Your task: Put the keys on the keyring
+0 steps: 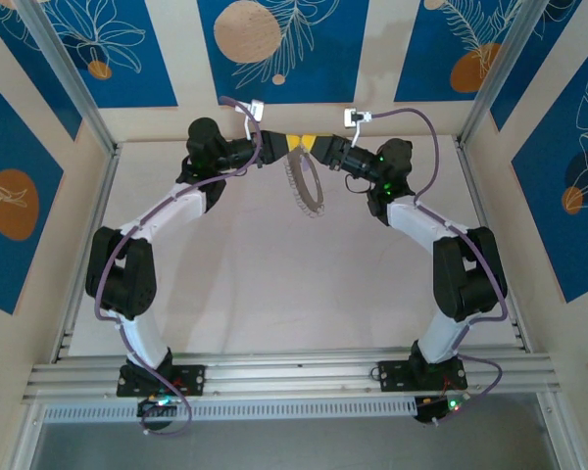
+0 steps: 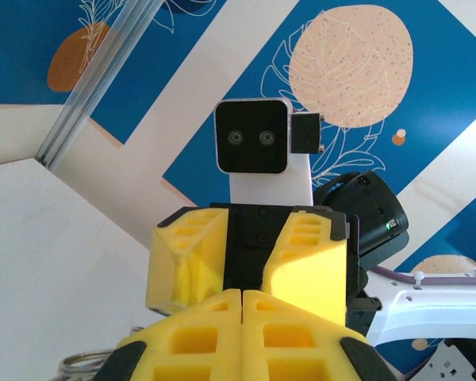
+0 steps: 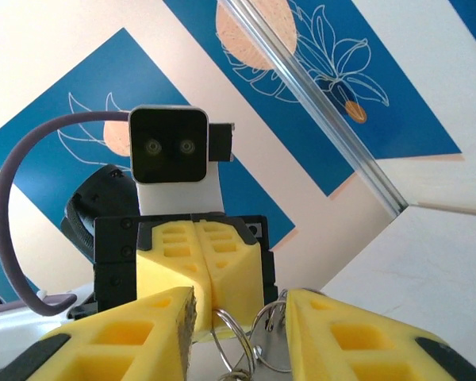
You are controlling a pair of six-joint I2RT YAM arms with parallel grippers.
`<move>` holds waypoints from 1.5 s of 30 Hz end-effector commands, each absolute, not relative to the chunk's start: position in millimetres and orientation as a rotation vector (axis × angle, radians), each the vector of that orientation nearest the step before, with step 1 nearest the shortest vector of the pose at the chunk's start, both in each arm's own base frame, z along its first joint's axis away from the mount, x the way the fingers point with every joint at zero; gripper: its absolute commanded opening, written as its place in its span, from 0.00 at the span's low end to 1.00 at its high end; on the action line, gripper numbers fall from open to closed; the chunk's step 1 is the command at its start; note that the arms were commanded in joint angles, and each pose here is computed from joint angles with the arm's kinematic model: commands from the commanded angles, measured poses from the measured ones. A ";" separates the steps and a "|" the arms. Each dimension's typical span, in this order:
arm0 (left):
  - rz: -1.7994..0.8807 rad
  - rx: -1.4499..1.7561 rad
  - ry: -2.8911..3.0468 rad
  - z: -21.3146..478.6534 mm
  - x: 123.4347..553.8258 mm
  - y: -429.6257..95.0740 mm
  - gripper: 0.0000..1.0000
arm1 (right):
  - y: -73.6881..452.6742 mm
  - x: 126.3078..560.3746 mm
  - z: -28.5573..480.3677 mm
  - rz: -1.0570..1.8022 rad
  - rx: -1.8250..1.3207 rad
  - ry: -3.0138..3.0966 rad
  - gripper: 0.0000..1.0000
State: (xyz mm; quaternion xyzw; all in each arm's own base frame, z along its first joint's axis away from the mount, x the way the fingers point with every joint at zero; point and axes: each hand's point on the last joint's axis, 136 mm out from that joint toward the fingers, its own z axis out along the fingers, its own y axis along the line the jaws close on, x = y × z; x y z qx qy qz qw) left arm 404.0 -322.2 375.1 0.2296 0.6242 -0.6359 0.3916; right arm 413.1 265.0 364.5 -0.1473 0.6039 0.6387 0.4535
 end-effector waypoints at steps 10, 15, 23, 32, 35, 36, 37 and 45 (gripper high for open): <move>-1.599 0.624 1.483 406.2 389.6 -321.1 0.00 | 270.3 402.0 365.2 1.610 -0.422 1.461 0.02; -1.598 0.628 1.484 406.0 389.7 -321.8 0.00 | 273.0 397.5 366.6 1.632 -0.455 1.453 0.00; -1.600 0.635 1.486 404.9 388.6 -323.1 0.00 | 276.2 396.1 365.0 1.634 -0.469 1.457 0.00; -1.546 0.700 1.496 401.7 387.1 -322.1 0.02 | 266.8 405.9 359.7 1.591 -0.442 1.512 0.00; -1.475 0.725 1.524 394.9 390.3 -319.5 0.13 | 261.4 409.7 357.5 1.580 -0.446 1.539 0.00; -1.459 0.738 1.531 393.3 390.2 -319.2 0.16 | 260.1 410.2 357.6 1.577 -0.451 1.547 0.00; -1.440 0.749 1.541 391.1 391.3 -318.8 0.19 | 258.2 411.5 357.6 1.571 -0.456 1.555 0.00; -1.331 0.825 1.578 385.7 397.4 -310.6 0.32 | 249.0 420.5 353.9 1.544 -0.491 1.611 0.00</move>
